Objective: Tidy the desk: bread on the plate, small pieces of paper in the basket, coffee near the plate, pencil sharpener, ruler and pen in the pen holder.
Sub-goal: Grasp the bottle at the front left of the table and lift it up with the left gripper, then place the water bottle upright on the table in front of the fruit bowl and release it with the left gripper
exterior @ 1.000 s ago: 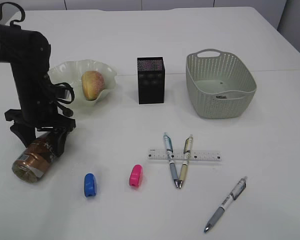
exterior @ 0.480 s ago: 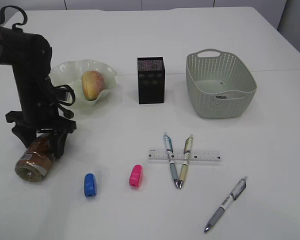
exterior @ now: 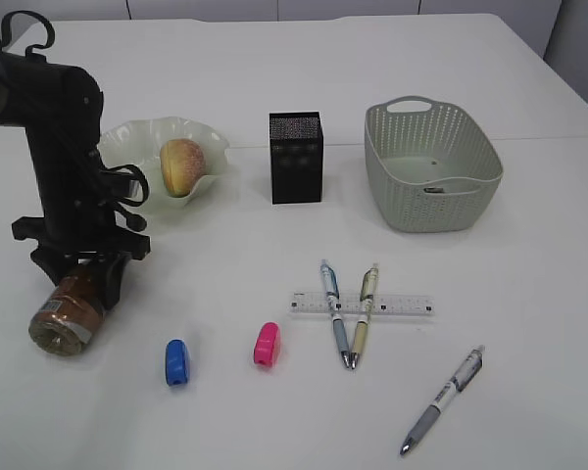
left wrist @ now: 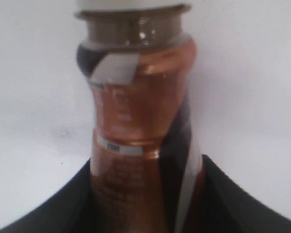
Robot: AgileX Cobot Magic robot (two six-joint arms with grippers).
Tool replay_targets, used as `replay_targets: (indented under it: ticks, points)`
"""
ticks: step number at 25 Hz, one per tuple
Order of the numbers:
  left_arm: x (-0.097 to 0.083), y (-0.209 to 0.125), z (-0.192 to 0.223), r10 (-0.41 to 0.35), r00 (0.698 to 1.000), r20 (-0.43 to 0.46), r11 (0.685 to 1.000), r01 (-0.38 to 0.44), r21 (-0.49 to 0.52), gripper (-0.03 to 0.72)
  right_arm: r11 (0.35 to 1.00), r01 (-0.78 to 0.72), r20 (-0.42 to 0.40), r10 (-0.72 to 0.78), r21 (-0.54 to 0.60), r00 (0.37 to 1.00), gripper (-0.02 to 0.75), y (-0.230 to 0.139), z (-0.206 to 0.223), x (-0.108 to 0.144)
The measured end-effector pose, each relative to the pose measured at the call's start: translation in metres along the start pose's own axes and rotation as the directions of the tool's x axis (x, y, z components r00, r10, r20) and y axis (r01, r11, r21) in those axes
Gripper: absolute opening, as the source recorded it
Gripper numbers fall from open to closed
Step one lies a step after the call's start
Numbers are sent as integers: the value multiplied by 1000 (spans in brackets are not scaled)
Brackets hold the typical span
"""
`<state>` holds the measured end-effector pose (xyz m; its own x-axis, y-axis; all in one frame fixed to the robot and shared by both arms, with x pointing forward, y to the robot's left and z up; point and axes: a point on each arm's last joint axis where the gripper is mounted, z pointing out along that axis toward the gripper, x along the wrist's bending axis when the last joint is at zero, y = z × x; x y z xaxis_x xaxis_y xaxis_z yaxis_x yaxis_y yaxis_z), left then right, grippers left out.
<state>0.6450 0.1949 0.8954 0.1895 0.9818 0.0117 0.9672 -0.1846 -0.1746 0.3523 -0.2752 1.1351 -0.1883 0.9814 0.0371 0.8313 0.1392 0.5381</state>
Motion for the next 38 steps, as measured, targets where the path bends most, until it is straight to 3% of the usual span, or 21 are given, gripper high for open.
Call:
replay_targets:
  ticks: [10, 15, 24, 27, 29, 31, 32, 33, 34, 36, 37, 38]
  points:
    - [0, 0, -1, 0, 1000, 0, 1000, 0, -2, 352, 1000, -1, -4, 1, 0, 1000, 468, 0, 0, 0]
    - [-3, -4, -16, -13, 999, 43, 999, 15, -41, 350, 1000, -4, -8, 4, 0, 1000, 468, 0, 0, 1]
    - [0, -50, -71, -8, 998, 56, 978, 19, -209, 350, 1000, -18, -10, 18, 0, 1000, 467, 0, 0, 1]
    - [2, -74, -77, -4, 998, 60, 932, 26, -362, 349, 1000, -27, -10, 27, 0, 1000, 467, 0, 0, 1]
    - [5, -92, -82, 4, 998, 56, 856, 25, -517, 349, 999, -36, -10, 36, 0, 999, 467, 0, 0, 1]
    - [7, -109, -84, 16, 999, 49, 749, 20, -663, 349, 999, -41, -10, 41, 0, 999, 468, 0, 0, 1]
    - [8, -118, -83, 23, 999, 48, 676, 20, -736, 349, 999, -42, -10, 42, 0, 999, 468, 0, 0, 1]
    - [8, -124, -85, 29, 998, 53, 581, 26, -813, 349, 999, -42, -10, 42, 0, 999, 468, 0, 0, 1]
    - [9, -132, -78, 33, 998, 56, 517, 31, -855, 349, 999, -43, -10, 43, 0, 999, 468, 0, 0, 1]
    - [10, -144, -72, 46, 997, 62, 324, 44, -945, 349, 999, -45, -10, 45, 0, 999, 468, 0, 0, 1]
    - [10, -150, -66, 51, 997, 63, 245, 49, -968, 349, 999, -45, -10, 45, 0, 999, 468, 0, 0, 1]
    - [10, -155, -59, 54, 997, 64, 201, 52, -978, 349, 999, -45, -10, 45, 0, 999, 467, 0, 0, 1]
